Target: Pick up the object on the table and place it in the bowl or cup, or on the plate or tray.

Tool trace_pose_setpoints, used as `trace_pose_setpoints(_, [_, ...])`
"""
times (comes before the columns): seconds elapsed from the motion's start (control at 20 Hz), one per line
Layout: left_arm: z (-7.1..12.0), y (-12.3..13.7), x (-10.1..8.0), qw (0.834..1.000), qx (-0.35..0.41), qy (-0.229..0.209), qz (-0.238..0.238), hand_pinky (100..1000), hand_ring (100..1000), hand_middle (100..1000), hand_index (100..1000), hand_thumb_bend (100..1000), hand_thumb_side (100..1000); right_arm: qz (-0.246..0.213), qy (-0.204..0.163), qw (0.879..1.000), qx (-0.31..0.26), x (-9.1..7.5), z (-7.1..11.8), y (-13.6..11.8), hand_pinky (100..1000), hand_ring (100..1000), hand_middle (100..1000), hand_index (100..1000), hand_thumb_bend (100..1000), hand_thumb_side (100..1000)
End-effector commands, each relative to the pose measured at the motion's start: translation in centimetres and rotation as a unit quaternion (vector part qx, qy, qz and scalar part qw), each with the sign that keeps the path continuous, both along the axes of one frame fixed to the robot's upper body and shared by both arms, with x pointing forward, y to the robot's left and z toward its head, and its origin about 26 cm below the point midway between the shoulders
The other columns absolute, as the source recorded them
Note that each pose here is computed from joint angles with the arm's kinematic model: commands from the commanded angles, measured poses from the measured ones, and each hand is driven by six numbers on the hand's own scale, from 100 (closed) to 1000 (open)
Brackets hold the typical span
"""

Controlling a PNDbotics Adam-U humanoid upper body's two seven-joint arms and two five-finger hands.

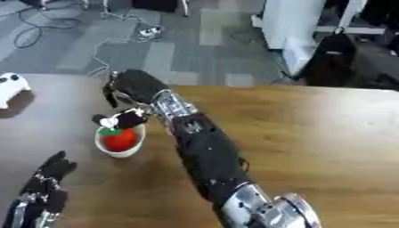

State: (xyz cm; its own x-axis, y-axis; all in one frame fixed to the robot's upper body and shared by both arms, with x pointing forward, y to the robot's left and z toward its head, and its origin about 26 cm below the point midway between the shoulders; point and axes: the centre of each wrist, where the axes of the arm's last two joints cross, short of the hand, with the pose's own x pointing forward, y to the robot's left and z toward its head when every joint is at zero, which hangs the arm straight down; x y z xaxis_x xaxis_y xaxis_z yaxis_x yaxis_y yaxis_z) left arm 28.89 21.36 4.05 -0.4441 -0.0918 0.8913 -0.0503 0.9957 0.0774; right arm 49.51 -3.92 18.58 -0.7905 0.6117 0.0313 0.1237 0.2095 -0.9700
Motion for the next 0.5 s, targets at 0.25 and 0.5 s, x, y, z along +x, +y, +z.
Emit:
trace_pose_setpoints(0.25, [-0.5, 2.0, -0.1, 0.999, 0.017, 0.018, 0.028, 1000, 848, 892, 793, 702, 661, 0.029, 0.12, 0.977, 0.174, -1.3, -3.8, -1.7, 848, 715, 613, 717, 489, 578])
trace_pose_setpoints(0.5, [-0.8, 2.5, 0.0, 0.999, 0.018, 0.026, 0.039, 1000, 863, 898, 791, 702, 644, 0.037, 0.197, 0.93, 0.307, -4.5, -7.8, -3.4, 963, 826, 729, 753, 438, 597])
